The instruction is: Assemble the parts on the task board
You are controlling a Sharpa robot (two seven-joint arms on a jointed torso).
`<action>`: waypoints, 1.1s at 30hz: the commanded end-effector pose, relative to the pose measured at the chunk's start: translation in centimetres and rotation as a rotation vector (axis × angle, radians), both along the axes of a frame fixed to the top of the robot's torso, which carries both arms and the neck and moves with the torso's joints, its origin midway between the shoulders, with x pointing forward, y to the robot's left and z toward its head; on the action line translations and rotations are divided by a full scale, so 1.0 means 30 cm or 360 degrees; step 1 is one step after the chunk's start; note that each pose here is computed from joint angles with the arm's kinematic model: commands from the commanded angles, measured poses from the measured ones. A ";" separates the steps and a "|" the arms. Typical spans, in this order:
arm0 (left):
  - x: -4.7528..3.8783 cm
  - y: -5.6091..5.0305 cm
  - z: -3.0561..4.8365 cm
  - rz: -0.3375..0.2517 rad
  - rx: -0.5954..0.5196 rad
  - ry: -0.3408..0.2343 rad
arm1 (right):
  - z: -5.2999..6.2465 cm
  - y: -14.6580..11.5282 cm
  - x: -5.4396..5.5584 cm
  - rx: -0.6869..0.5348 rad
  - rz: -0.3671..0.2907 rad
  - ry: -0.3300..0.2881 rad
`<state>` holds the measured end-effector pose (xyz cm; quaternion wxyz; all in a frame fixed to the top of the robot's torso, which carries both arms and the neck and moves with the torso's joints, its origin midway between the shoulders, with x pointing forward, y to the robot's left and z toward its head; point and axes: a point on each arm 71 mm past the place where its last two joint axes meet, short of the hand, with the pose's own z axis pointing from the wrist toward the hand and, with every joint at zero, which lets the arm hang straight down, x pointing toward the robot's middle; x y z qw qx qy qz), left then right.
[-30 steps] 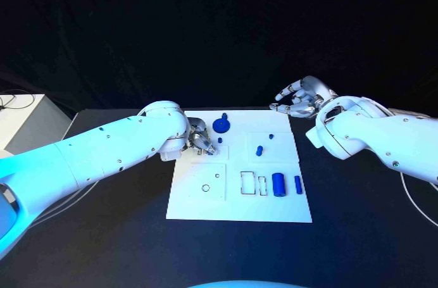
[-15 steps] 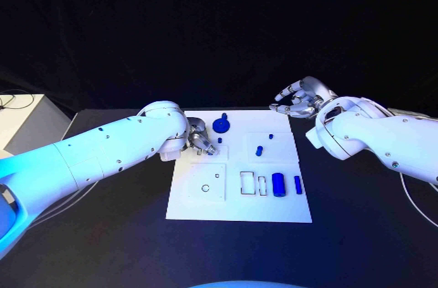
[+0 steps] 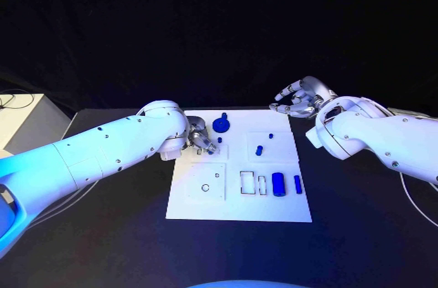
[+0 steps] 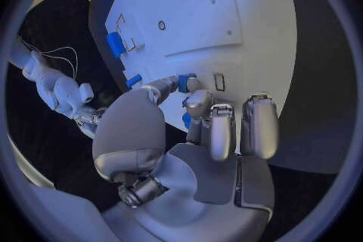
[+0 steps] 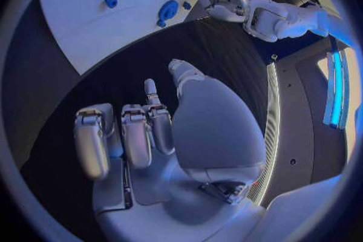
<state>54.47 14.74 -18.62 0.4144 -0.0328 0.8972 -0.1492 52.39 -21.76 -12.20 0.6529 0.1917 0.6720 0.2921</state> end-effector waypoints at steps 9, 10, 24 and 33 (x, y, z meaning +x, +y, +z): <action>0.002 0.003 0.002 0.0008 -0.0008 -0.0009 | 0.000 0.002 -0.001 -0.0010 0.0018 -0.0015; 0.002 0.004 0.002 0.0008 -0.0006 -0.0007 | 0.000 0.002 -0.001 -0.0010 0.0018 -0.0014; 0.008 0.014 -0.005 0.0017 0.0006 0.0014 | -0.001 0.002 -0.001 -0.0011 0.0018 -0.0011; 0.011 0.014 -0.006 0.0026 0.0000 0.0013 | -0.001 0.001 -0.001 -0.0011 0.0018 -0.0012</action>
